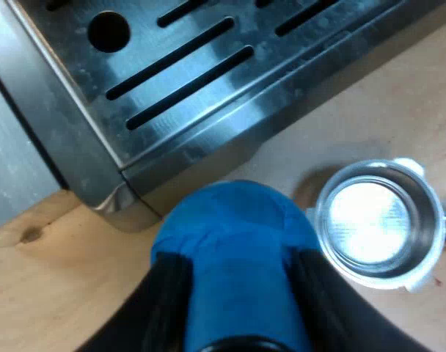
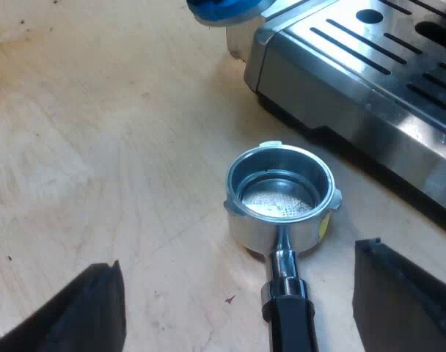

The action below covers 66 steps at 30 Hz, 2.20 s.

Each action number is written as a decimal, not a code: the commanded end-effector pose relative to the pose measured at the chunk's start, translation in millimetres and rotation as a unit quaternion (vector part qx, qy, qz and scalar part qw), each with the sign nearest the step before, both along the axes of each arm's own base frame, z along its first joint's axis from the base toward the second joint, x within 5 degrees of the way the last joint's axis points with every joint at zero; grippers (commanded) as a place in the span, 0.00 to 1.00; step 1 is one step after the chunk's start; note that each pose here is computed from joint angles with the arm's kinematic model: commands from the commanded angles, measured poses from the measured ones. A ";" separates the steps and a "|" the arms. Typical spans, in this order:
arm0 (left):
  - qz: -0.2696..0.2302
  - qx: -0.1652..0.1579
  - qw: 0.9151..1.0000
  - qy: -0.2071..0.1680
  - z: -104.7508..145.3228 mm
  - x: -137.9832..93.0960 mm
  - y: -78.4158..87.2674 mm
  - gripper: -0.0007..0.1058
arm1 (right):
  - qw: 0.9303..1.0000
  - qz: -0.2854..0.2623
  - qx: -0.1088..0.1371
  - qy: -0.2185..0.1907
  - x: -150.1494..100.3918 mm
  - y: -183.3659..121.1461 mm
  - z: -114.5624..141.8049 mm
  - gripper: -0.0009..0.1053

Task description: Grind coffee beans and then tamp

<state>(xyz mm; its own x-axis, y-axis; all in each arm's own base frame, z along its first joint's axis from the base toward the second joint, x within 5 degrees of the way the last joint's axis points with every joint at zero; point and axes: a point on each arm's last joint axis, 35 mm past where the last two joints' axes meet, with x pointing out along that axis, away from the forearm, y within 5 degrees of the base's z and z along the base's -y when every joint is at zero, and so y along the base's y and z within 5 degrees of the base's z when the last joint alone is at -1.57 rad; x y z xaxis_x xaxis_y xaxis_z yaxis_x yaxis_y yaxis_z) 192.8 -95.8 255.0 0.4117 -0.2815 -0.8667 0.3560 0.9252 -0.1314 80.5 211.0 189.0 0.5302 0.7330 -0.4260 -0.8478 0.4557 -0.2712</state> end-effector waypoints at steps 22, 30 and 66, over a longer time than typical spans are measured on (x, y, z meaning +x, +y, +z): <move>0.010 0.039 0.997 0.061 -65.3 22.7 -7.4 0.01 | 0.996 0.009 0.082 -0.031 1.5 7.3 19.1 0.63; 0.009 0.055 0.994 0.097 -85.2 27.3 -9.6 0.01 | 0.996 0.009 0.080 -0.030 1.4 7.2 18.5 0.63; -0.008 0.041 0.989 0.141 -93.5 23.7 -10.7 0.70 | 0.996 0.015 0.082 -0.024 0.9 7.4 18.2 0.63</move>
